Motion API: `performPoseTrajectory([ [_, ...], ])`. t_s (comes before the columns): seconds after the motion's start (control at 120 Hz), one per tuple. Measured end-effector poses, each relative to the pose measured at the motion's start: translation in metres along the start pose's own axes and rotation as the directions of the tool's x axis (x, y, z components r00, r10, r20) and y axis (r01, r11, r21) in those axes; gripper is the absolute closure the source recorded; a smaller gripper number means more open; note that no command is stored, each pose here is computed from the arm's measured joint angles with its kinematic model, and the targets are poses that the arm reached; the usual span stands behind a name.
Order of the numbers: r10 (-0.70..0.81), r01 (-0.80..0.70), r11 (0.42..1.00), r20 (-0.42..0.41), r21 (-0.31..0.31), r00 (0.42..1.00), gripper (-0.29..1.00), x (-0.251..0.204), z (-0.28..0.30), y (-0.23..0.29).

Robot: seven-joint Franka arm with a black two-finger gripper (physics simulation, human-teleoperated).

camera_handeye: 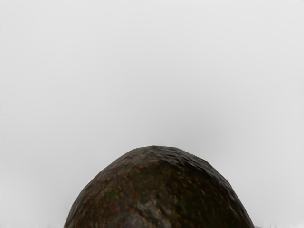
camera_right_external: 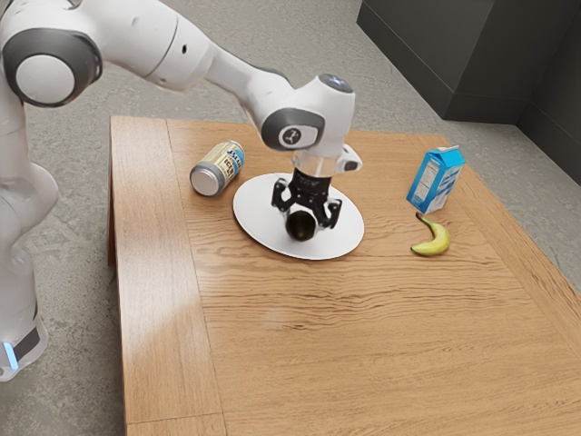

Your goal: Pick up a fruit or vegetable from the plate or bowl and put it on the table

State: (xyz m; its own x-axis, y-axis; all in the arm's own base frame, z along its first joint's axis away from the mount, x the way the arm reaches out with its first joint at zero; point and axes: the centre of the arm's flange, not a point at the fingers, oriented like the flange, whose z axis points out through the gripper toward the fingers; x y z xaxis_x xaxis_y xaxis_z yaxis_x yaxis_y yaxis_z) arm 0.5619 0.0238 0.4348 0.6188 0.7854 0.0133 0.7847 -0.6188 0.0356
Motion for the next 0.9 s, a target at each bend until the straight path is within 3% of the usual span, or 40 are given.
performPoseTrajectory([
  [0.242,0.024,-0.025,0.999,-0.042,-0.038,0.999,0.38,0.003,-0.036,0.019],
  [0.542,0.243,-0.245,0.968,-0.057,-0.044,0.968,0.37,-0.093,-0.052,0.108],
  [0.708,0.259,-0.260,0.965,-0.051,-0.033,0.965,0.37,-0.100,-0.048,0.113],
  [0.775,0.259,-0.261,0.965,-0.049,-0.032,0.965,0.23,-0.099,-0.047,0.113],
  [0.9,0.268,-0.270,0.962,-0.051,-0.037,0.962,0.09,-0.101,-0.048,0.115],
])
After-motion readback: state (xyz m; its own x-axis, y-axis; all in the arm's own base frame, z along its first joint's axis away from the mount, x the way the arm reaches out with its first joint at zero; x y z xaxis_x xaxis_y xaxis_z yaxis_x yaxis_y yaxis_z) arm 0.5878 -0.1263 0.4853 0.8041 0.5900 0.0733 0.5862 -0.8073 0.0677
